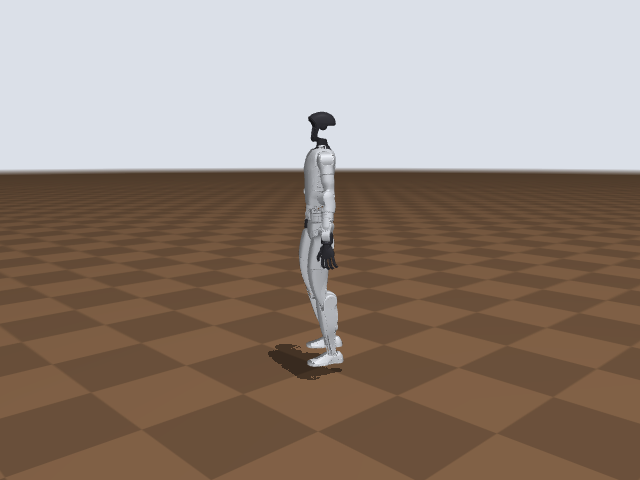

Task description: Stand up

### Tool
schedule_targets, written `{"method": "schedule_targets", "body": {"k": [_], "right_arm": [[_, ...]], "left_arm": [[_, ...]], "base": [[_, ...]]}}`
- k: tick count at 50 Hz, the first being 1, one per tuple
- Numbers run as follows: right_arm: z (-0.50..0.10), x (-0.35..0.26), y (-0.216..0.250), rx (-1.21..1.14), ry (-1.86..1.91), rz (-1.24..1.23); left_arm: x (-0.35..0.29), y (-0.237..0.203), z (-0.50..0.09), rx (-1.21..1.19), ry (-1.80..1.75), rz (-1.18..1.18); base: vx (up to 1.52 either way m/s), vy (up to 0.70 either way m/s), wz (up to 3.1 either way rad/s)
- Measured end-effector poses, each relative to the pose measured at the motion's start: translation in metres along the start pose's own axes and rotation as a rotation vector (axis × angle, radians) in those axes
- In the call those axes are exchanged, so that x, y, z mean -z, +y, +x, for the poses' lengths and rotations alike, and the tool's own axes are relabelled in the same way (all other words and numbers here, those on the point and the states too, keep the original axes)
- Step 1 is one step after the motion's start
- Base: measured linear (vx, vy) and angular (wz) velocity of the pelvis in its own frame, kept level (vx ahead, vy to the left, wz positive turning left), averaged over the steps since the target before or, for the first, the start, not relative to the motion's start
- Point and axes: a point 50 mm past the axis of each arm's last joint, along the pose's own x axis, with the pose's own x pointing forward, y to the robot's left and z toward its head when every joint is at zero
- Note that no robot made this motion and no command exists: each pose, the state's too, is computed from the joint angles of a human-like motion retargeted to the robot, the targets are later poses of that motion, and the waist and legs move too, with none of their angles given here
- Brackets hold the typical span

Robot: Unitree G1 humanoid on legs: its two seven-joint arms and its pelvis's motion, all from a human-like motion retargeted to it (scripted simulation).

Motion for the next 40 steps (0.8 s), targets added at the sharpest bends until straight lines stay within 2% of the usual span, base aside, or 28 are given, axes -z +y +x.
{"method": "schedule_targets", "body": {"k": [10,23,32,40], "right_arm": [[-0.001,0.0,-0.009,0.034,-0.025,0.017],[-0.006,0.042,-0.006,-0.02,0.112,0.043],[-0.009,0.053,-0.01,-0.024,0.16,0.105],[-0.004,0.019,-0.01,-0.025,0.104,0.114]], "left_arm": [[-0.001,0.007,-0.001,-0.026,0.016,-0.059],[-0.03,0.012,-0.002,0.025,-0.05,-0.085],[-0.061,0.017,-0.004,0.059,-0.144,0.07],[-0.067,0.018,-0.006,0.046,-0.196,0.159]], "base": [[0.04,0.06,-0.13],[0.33,-0.01,0.39],[0.63,-0.05,0.29],[0.73,-0.08,0.04]]}}
